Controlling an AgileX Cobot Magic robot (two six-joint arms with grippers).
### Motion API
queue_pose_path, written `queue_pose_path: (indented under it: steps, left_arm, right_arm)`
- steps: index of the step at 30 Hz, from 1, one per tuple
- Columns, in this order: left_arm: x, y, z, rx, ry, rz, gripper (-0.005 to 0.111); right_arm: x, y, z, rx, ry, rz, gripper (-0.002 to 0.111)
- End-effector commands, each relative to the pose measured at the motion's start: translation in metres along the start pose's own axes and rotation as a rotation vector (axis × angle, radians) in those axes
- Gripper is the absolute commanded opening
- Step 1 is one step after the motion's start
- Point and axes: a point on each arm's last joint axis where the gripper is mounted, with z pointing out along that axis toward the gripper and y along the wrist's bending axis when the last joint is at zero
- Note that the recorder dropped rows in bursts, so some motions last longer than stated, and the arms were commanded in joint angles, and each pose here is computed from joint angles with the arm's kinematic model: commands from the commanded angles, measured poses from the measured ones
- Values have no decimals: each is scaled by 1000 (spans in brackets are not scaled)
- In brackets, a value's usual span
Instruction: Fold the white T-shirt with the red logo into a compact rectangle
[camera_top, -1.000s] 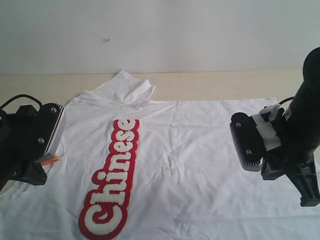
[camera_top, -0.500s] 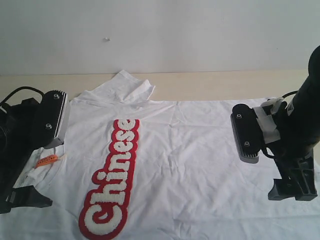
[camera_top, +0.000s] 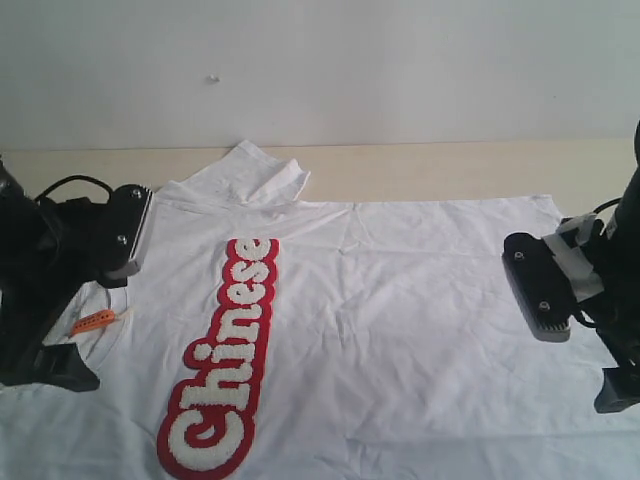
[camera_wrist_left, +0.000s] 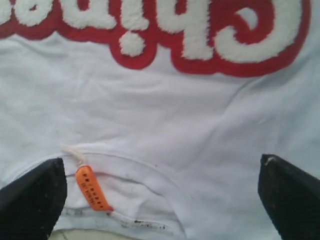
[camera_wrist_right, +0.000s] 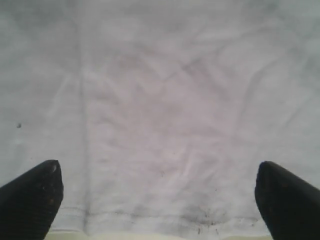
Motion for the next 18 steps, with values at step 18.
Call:
queue_pose_path:
  steps: [18]
  left_arm:
    - [46, 72, 37, 30, 212, 102, 98]
  right_arm:
    - [20, -34, 19, -15, -19, 94, 101]
